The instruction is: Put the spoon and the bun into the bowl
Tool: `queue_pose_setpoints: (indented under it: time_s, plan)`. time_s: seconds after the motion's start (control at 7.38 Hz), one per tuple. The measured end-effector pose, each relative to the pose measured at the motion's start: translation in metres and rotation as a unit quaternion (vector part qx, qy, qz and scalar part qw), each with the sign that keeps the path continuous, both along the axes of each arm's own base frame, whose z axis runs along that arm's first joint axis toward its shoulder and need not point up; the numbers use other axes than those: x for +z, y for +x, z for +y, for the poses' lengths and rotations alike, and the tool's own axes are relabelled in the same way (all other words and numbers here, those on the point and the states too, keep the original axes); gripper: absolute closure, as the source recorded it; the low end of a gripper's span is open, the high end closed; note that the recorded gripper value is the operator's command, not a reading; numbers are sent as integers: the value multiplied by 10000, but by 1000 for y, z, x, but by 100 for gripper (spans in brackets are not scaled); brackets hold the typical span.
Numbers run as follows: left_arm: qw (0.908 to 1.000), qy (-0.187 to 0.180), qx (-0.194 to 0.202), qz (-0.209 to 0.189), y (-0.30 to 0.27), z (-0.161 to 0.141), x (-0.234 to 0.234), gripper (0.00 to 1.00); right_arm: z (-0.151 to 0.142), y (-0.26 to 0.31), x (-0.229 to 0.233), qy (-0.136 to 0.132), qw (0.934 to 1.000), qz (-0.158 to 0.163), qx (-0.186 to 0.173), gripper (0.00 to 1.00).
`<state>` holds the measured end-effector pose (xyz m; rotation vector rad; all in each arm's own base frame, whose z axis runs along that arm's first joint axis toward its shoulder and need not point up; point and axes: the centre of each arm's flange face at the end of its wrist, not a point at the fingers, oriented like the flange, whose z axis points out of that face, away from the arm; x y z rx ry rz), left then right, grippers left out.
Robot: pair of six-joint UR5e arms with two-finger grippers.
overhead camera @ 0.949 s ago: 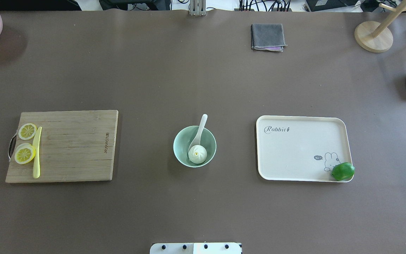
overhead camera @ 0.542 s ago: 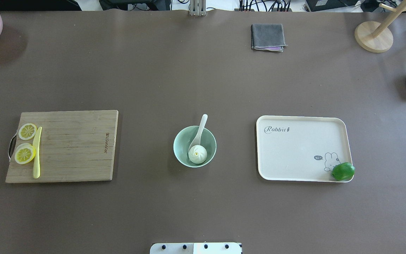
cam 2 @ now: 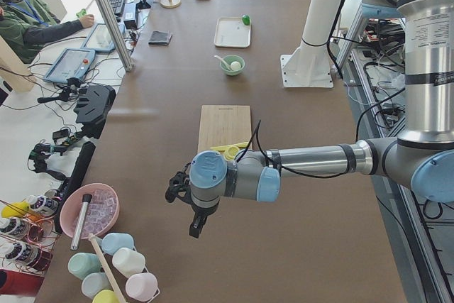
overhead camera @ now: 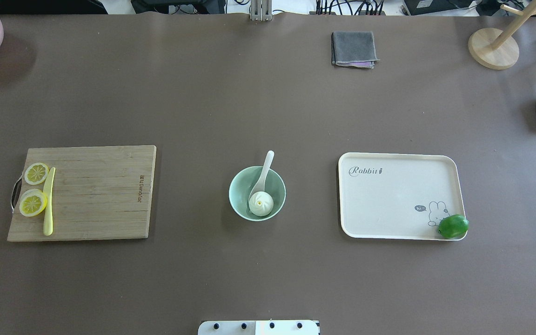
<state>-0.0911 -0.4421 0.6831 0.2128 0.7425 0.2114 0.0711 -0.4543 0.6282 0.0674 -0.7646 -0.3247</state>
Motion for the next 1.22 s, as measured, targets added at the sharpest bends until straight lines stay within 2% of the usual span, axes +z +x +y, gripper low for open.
queue_pose_setpoints:
  time_s: [0.14, 0.41, 0.54, 0.81, 0.95, 1.22]
  plan:
    - [9998, -168, -40, 39, 0, 6, 4, 2, 4, 0, -10, -276, 9996, -5, 2, 0]
    - [9991, -404, -55, 107, 2, 10, 3, 2, 12, 0, -10, -507, 9987, -22, -3, 0]
    - [9982, -567, -113, 144, 3, 9, -3, 2, 14, -1, -9, -534, 9986, -35, -5, 0]
    - [9934, -990, -532, 246, 6, 5, -20, 2, 14, -1, -9, -544, 9985, -49, -14, 0]
    - [9918, -1070, -639, 273, 10, 4, -27, 2, 14, -2, -8, -542, 9985, -53, -17, 0]
    - [9924, -996, -658, 292, 13, 10, -39, 2, 14, -2, -8, -539, 9985, -60, -21, 0]
